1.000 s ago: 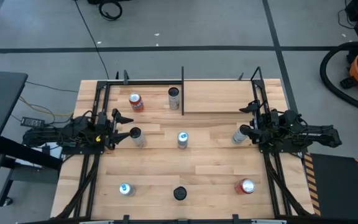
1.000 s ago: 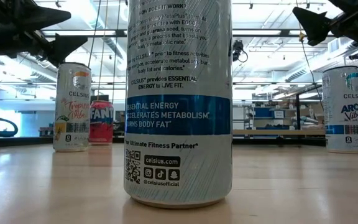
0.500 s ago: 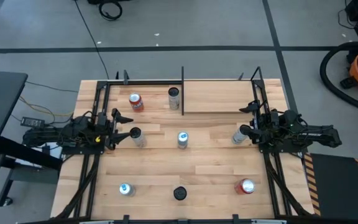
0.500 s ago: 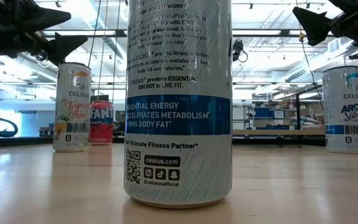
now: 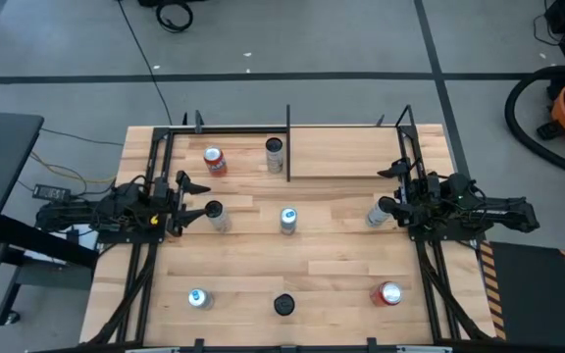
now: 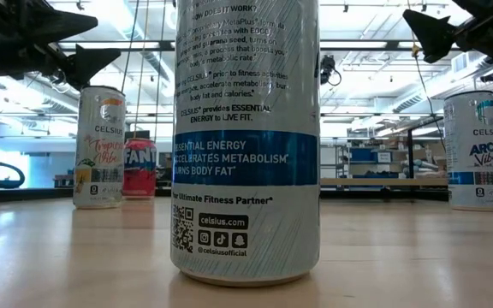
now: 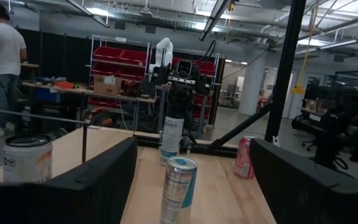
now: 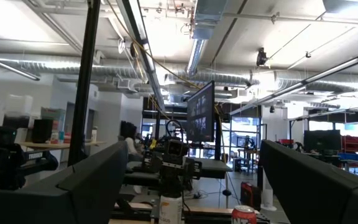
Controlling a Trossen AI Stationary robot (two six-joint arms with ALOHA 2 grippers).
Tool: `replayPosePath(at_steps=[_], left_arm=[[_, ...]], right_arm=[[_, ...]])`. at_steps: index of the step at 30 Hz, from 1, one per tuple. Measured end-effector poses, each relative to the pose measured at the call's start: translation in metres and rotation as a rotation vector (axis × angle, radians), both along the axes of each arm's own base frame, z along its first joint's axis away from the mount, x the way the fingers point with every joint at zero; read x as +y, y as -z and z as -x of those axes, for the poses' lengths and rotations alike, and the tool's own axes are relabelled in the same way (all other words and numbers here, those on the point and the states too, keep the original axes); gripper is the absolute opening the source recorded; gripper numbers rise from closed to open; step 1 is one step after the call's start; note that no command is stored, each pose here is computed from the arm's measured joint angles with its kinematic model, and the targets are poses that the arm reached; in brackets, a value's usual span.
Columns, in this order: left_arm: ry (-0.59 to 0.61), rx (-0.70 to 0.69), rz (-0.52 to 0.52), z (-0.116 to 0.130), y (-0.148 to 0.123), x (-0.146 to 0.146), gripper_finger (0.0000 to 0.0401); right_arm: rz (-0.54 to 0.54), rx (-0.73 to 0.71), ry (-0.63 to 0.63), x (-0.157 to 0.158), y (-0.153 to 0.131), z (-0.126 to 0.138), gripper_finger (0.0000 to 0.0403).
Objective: Place canned beverage on shelf
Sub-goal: Put the white blue right soda can on the shelf
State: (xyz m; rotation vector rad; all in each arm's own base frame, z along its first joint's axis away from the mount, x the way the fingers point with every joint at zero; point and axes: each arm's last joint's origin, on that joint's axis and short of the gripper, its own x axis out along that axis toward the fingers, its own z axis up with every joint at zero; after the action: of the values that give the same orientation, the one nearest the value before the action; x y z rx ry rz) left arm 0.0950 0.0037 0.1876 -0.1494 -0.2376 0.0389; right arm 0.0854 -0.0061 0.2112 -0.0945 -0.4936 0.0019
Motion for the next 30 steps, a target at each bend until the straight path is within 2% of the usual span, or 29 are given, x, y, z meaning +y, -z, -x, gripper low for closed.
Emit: replayPosePath(at_steps=[12,17,20,25,30], left_arm=[[-0.007,0.002,-0.031,0.0,0.0,0.0,0.0314],[-0.007,0.002,-0.031,0.0,0.0,0.0,0.0314],[-0.007,0.002,-0.031,0.0,0.0,0.0,0.0314],[-0.007,0.003,-0.031,0.0,0.0,0.0,0.0314],[-0.006,0.038,-0.03,-0.001,0.003,0.0,0.0314]], right_arm=[[-0.004,-0.02,0.011,0.0,-0.002,0.001,0.0375],[-0.097,-0.022,-0.027,-0.001,-0.002,0.001,0.0375],[-0.11,-0.024,-0.032,-0.001,-0.002,0.001,0.0375],[-0.123,-0.027,0.043,-0.003,-0.005,0.002,0.0375],[-0.132,0.006,0.081,-0.003,-0.022,0.006,0.0375]])
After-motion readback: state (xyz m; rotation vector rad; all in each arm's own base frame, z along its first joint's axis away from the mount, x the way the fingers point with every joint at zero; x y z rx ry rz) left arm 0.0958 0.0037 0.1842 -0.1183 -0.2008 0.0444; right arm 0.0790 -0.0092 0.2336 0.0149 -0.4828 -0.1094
